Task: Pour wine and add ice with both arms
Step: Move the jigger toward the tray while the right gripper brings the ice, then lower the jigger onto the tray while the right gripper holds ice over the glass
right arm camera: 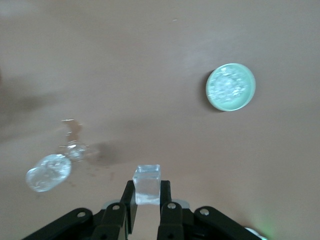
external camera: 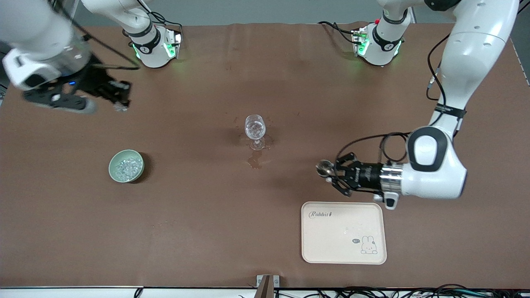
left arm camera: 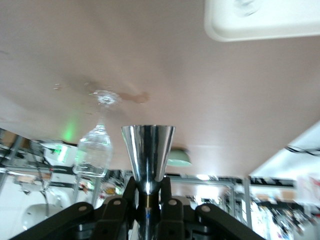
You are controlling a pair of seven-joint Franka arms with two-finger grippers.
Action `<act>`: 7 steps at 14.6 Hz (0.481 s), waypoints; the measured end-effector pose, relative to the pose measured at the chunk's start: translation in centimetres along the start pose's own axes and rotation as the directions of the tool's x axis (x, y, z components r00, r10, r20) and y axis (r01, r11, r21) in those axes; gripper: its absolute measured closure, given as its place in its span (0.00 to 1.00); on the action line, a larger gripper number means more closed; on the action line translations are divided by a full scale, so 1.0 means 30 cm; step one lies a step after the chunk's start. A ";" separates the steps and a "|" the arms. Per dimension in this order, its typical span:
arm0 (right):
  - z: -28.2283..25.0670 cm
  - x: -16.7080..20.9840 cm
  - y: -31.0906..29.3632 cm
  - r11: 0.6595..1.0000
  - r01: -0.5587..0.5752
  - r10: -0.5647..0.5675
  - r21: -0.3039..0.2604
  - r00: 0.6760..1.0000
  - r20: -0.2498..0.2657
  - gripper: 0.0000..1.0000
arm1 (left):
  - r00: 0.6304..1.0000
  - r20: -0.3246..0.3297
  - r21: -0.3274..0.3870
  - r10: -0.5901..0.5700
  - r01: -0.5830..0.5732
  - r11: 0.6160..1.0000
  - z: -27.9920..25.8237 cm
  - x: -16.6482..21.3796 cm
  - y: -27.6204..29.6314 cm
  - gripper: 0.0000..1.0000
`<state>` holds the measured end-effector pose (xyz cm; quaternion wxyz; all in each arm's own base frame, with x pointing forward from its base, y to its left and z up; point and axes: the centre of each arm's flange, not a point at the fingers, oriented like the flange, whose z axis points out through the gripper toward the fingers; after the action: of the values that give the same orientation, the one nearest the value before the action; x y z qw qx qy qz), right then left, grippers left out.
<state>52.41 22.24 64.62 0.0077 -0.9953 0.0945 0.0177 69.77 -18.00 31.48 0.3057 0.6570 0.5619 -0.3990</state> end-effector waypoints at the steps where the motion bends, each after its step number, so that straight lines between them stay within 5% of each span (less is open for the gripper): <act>1: 0.017 -0.035 -0.084 1.000 0.000 0.000 0.013 1.000 -0.008 0.78 | 0.999 0.038 -0.036 0.011 -0.010 0.999 -0.048 0.066 0.019 0.78; 7: 0.344 -0.190 -0.574 0.998 -0.048 0.048 0.030 0.999 0.012 0.78 | 0.983 0.174 -0.278 -0.065 0.113 0.954 -0.203 0.455 0.102 0.78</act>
<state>49.71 40.43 54.72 0.0226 -0.9924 0.1187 0.0222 74.56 -6.64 22.51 0.4242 0.5449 0.6160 -0.3791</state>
